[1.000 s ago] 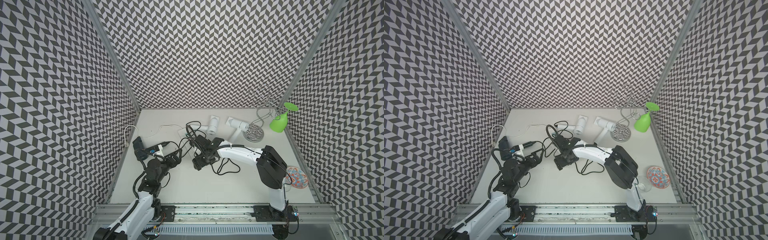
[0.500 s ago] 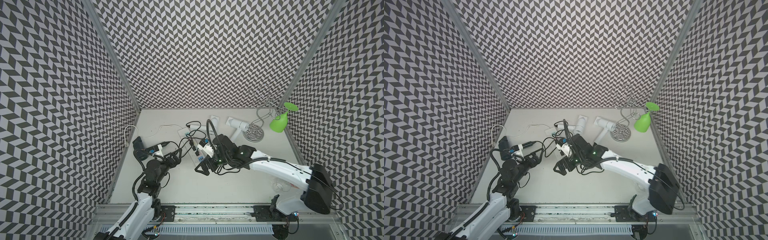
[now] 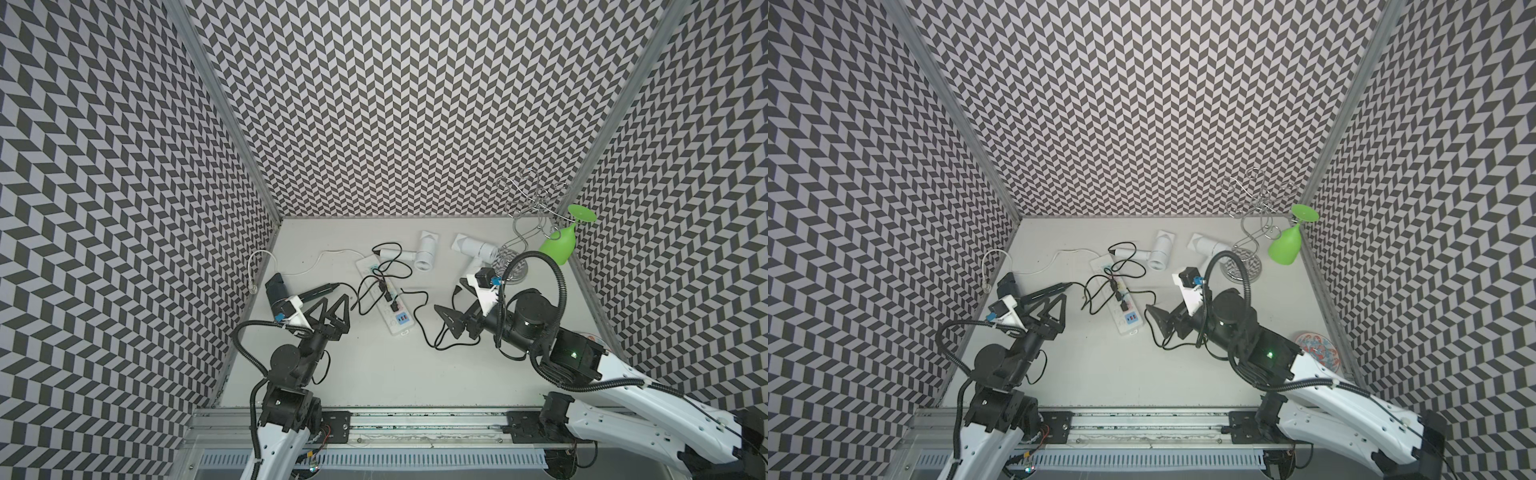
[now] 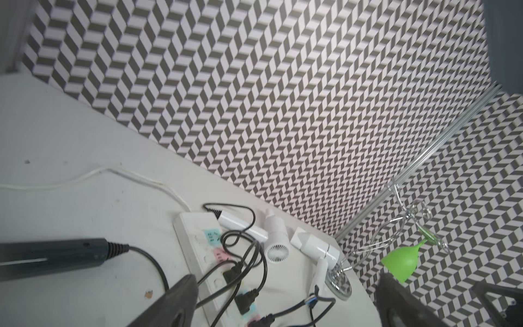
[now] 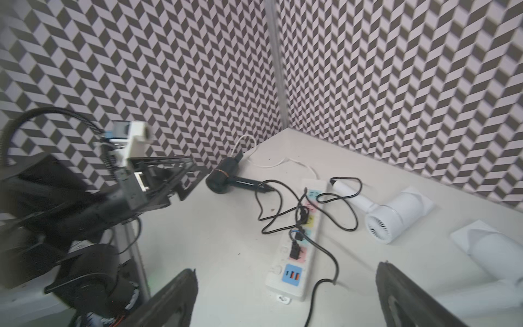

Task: Charge the blow dryers
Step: Reset both arms

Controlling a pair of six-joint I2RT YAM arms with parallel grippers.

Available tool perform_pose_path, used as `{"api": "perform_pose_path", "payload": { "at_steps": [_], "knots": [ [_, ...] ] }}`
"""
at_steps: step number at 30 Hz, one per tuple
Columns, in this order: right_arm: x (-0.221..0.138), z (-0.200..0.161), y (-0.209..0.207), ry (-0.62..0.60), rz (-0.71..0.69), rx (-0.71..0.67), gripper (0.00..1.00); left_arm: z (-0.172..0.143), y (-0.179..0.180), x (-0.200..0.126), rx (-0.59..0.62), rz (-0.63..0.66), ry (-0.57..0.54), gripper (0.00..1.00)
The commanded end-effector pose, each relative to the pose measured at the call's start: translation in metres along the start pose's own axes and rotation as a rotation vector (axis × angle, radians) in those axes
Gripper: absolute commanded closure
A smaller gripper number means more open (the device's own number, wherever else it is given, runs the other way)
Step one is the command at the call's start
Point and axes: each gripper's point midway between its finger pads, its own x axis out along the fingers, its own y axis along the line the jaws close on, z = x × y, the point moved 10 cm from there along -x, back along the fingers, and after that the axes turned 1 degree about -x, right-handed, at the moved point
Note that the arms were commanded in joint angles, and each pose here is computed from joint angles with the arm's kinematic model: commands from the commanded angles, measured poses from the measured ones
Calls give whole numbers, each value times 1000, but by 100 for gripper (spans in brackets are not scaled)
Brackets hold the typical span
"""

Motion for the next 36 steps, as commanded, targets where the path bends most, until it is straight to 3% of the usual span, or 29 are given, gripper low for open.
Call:
{"api": "perform_pose_path", "payload": {
  "at_steps": [1, 5, 10, 13, 16, 20, 26, 29, 36],
  "knots": [
    [-7, 9, -18, -95, -200, -24, 1, 10, -2, -10, 33, 56, -68, 1],
    [0, 0, -46, -111, -326, 34, 1, 12, 3, -3, 47, 122, -89, 1],
    [-6, -24, -93, -227, -402, 104, 1, 19, 9, 14, 143, 209, -141, 1],
    [-17, -45, -111, -292, -493, 59, 1, 24, 16, 21, 224, 313, -196, 1],
    [-29, -63, -122, -340, -563, 23, 1, 24, 21, 26, 378, 360, -224, 1],
    [-35, -77, -148, -331, -672, 94, 1, 16, 41, 26, 470, 509, -239, 1],
    [-37, -104, -180, -269, -796, 138, 1, 2, 68, 27, 597, 594, -194, 1],
    [-38, -126, -187, -252, -879, 157, 1, -4, 81, 26, 594, 628, -179, 1],
    [-30, -144, -197, -199, -925, 154, 1, -4, 100, 44, 561, 687, -156, 1]
  ]
}}
